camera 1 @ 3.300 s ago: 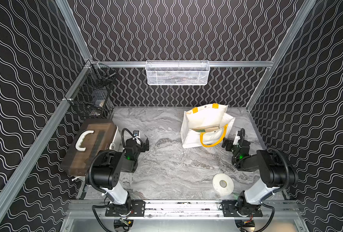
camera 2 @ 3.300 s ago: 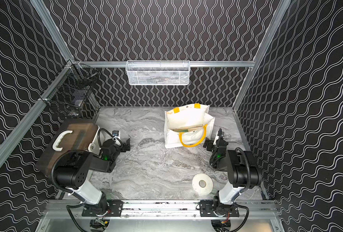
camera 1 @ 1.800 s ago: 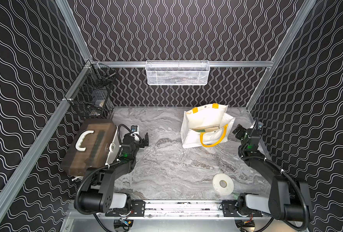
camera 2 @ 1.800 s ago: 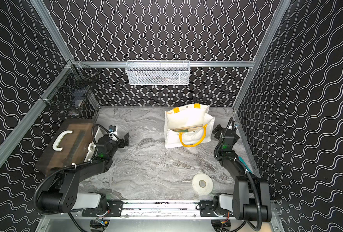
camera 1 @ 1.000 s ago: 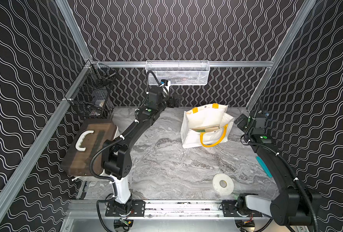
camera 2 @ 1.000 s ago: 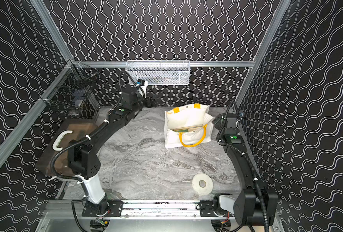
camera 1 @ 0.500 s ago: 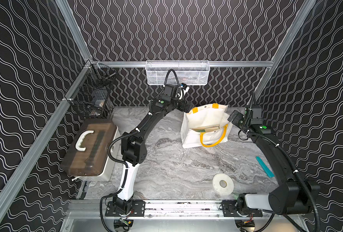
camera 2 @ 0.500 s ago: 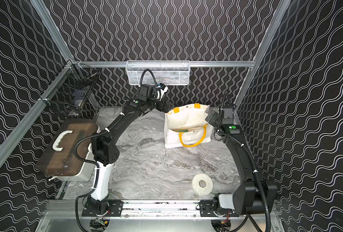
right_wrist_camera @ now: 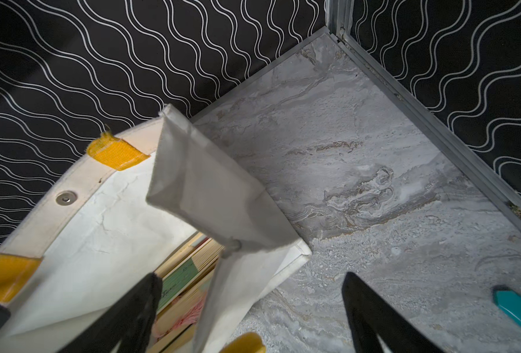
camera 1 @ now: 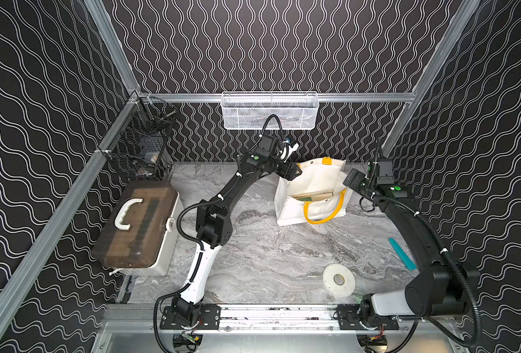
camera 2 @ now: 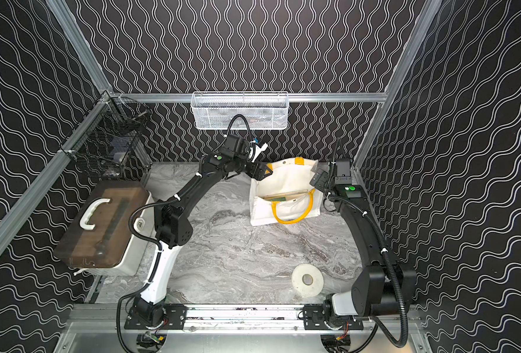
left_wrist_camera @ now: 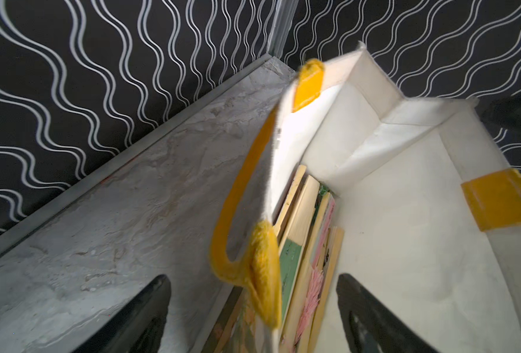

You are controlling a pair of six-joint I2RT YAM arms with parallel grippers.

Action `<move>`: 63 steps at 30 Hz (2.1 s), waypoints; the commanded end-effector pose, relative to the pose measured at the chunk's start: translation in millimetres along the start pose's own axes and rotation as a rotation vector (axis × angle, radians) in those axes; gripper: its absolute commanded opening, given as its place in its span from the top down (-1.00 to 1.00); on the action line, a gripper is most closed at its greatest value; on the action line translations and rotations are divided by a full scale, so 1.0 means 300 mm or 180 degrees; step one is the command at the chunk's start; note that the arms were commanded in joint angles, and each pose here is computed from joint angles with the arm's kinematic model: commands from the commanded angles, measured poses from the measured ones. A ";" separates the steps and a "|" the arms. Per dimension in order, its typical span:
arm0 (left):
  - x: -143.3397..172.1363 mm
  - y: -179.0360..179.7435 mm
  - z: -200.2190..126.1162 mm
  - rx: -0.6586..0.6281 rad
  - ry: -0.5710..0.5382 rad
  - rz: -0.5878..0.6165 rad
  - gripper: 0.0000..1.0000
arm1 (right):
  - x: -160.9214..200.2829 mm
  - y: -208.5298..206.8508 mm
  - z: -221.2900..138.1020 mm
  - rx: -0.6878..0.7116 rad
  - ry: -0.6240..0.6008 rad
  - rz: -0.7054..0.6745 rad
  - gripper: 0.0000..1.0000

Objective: Take out the folding fans from the tote bags
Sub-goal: Adjust the canvas bag at the center of the board.

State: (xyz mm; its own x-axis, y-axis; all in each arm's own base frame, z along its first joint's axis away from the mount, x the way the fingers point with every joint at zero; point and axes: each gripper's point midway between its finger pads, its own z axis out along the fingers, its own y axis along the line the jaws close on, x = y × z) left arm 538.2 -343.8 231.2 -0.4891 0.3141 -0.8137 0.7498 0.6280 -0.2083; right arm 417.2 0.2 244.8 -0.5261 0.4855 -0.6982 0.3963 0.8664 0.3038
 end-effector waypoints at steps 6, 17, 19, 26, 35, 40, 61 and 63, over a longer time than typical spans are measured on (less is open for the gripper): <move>0.039 0.022 0.049 -0.0299 0.0146 0.0099 -0.54 | 0.062 0.014 0.009 -0.0066 0.0191 -0.0022 -0.86; 0.060 0.088 -0.003 -0.0757 0.0338 0.0305 0.46 | 0.089 0.020 -0.002 -0.0071 0.0225 -0.0082 -0.86; 0.067 0.084 -0.001 -0.0732 0.0366 0.0303 0.80 | 0.090 0.024 -0.004 -0.0076 0.0230 -0.0090 -0.86; -0.025 0.132 -0.109 -0.1243 0.0108 0.0280 1.00 | 0.108 0.046 0.002 -0.0192 0.0292 -0.0115 -0.81; -0.153 0.183 -0.437 -0.2300 -0.0519 0.0501 1.00 | 0.178 0.203 0.018 -0.0495 0.0415 -0.0485 -0.79; -0.170 0.225 -0.619 -0.2835 -0.0852 0.0508 1.00 | 0.225 0.286 0.037 -0.0685 0.0489 -0.0557 -0.82; 0.042 0.078 -0.728 -0.2573 -0.1256 0.0345 1.00 | 0.309 0.399 -0.090 -0.1206 0.0755 -0.0661 -0.80; 0.094 0.060 -0.712 -0.2543 -0.1252 0.0288 1.00 | 0.351 0.446 -0.120 -0.1409 0.0846 -0.0634 -0.77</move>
State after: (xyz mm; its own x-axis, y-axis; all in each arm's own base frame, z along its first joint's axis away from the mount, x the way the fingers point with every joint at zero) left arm 446.3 -167.8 301.4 -0.2316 0.2985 -0.9259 0.1964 0.9465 0.2561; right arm 399.0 150.3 233.9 -0.7246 0.2649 -0.6362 -0.0142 0.9172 0.3981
